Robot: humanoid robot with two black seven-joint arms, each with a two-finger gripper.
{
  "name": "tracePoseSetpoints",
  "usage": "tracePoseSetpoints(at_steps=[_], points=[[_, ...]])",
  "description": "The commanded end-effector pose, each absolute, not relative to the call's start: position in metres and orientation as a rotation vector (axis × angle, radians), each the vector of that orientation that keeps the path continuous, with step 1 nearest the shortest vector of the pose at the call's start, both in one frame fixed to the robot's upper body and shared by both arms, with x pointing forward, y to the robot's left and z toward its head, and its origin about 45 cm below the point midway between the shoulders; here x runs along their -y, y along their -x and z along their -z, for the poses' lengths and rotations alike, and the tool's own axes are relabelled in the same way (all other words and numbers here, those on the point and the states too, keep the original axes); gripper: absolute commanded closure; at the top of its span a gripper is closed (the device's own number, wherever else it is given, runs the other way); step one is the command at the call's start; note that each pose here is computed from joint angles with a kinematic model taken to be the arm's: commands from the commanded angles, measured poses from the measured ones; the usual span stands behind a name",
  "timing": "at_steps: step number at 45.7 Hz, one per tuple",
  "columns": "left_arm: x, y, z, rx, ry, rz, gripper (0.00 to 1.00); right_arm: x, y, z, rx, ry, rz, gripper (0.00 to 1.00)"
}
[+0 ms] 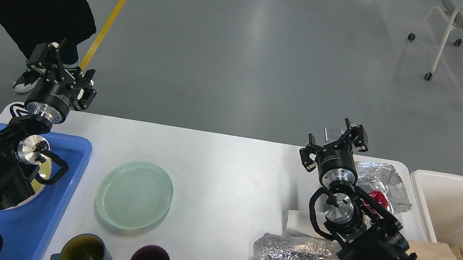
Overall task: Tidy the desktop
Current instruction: 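Release the yellow plate onto the blue tray and lift the left gripper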
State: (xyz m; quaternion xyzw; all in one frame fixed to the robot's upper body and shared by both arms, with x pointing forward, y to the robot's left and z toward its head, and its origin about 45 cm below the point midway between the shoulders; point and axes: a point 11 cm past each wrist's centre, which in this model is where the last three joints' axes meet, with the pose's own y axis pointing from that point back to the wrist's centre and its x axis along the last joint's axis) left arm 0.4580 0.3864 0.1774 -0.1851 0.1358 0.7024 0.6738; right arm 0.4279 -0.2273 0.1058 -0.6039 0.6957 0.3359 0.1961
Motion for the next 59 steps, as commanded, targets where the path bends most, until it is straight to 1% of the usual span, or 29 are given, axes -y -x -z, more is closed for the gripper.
tracePoseSetpoints(at_steps=[1, 14, 19, 31, 37, 43, 50, 59], points=[[-0.387, -0.457, -0.177, -0.306, 0.414, -1.581, 0.02, 0.227, -0.428, -0.106, -1.949, 1.692, -0.941, 0.00], [-0.387, -0.456, -0.174, -0.306, 0.396, -1.578, 0.02, 0.227, -0.428, -0.106, -1.949, 1.692, -0.941, 0.00], [-0.379, -0.460, -0.177, -0.304, 0.391, -1.551, 0.02, 0.227, -0.428, -0.106, -1.949, 1.692, -0.941, 0.00], [-0.372, -0.468, -0.179, -0.347, 0.223, -1.482, 0.02, 0.228, -0.428, -0.105, -1.950, 1.691, -0.941, 0.00], [-0.385, -0.473, -0.197, -0.279, 0.153, -1.445, 0.02, 0.228, -0.428, -0.105, -1.950, 1.691, -0.941, 0.00], [-0.384, -0.482, -0.231, -0.164, -0.008, -1.298, 0.02, 0.228, -0.428, -0.105, -1.950, 1.691, -0.941, 0.00], [-0.387, -0.485, -0.256, -0.075, -0.189, -1.163, 0.02, 0.228, -0.428, -0.105, -1.951, 1.691, -0.941, 0.00], [-0.400, -0.467, -0.266, -0.064, -0.497, -0.932, 0.02, 0.228, -0.428, -0.105, -1.951, 1.691, -0.941, 0.00]])
